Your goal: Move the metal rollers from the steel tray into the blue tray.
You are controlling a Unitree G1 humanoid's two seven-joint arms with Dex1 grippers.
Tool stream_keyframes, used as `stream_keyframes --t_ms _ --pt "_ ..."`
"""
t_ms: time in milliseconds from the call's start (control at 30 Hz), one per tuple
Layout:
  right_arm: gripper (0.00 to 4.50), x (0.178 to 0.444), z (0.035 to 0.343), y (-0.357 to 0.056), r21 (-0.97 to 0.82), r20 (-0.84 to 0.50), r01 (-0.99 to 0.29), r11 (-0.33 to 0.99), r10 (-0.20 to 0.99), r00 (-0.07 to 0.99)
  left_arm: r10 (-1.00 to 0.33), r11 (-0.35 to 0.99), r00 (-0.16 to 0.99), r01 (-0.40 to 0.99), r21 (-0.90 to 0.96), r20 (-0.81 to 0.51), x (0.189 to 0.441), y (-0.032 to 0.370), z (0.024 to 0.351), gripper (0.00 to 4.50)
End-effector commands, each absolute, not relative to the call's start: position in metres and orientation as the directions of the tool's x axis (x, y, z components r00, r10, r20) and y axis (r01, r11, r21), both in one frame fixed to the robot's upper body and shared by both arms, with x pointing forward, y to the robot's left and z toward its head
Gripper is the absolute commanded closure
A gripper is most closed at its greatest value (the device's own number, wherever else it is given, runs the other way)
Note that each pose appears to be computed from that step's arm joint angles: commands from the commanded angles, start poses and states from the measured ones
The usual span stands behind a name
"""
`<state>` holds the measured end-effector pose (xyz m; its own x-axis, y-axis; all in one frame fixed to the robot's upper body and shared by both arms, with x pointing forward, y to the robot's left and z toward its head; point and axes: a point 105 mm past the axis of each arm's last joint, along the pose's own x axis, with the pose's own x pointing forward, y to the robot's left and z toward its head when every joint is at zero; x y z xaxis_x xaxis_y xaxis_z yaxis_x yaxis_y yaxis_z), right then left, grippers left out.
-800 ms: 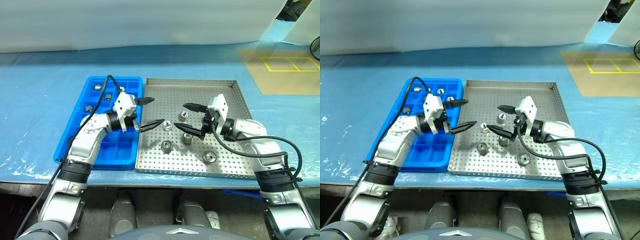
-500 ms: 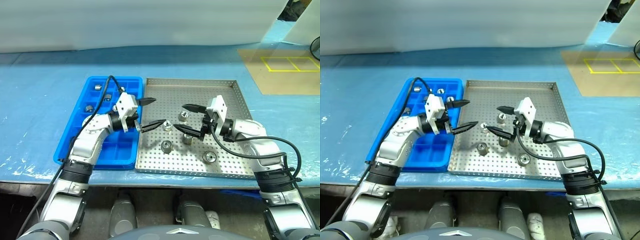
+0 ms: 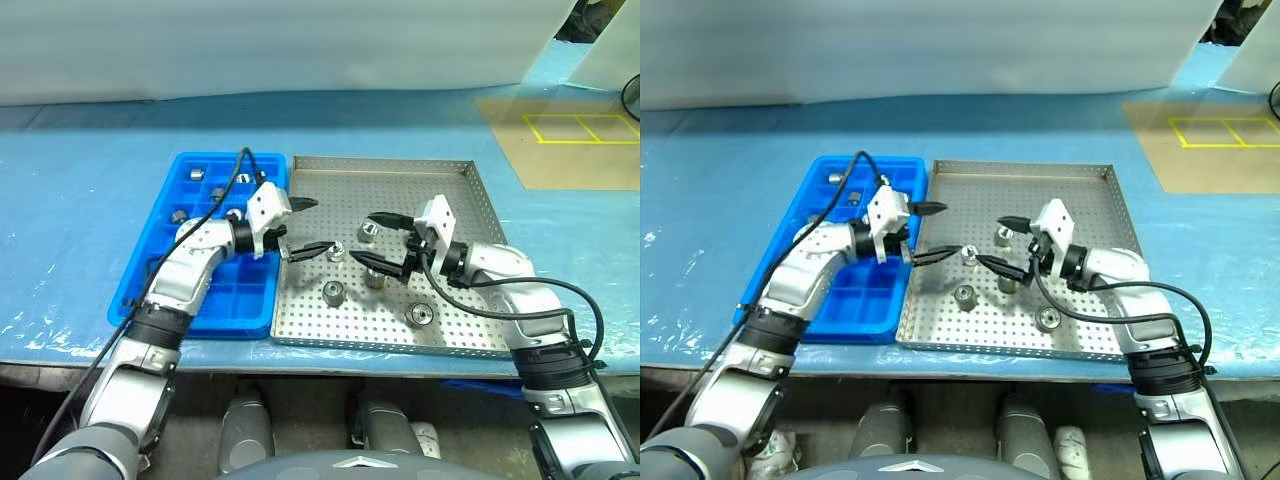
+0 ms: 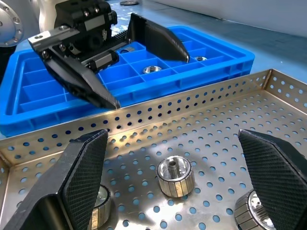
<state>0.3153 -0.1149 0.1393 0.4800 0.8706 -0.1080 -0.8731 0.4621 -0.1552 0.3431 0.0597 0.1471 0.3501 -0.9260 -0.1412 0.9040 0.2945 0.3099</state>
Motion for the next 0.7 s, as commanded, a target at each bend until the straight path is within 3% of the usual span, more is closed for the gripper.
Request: stream_keyframes --t_ms 33,367,700 --pt "0.00 0.313 0.155 -0.112 -0.189 -0.065 -0.867 0.461 0.875 0.480 -0.922 0.254 0.323 0.920 0.298 -0.212 0.347 0.051 0.145 0.02" --pt "0.00 0.308 0.149 -0.115 -0.192 -0.096 -0.859 0.475 0.862 0.498 -0.879 0.188 0.262 0.958 0.216 -0.399 0.356 0.027 0.123 0.02" --pt "0.00 0.305 0.149 -0.116 -0.192 -0.101 -0.854 0.484 0.856 0.507 -0.805 0.203 0.288 0.955 0.216 -0.519 0.361 0.028 0.102 0.02"
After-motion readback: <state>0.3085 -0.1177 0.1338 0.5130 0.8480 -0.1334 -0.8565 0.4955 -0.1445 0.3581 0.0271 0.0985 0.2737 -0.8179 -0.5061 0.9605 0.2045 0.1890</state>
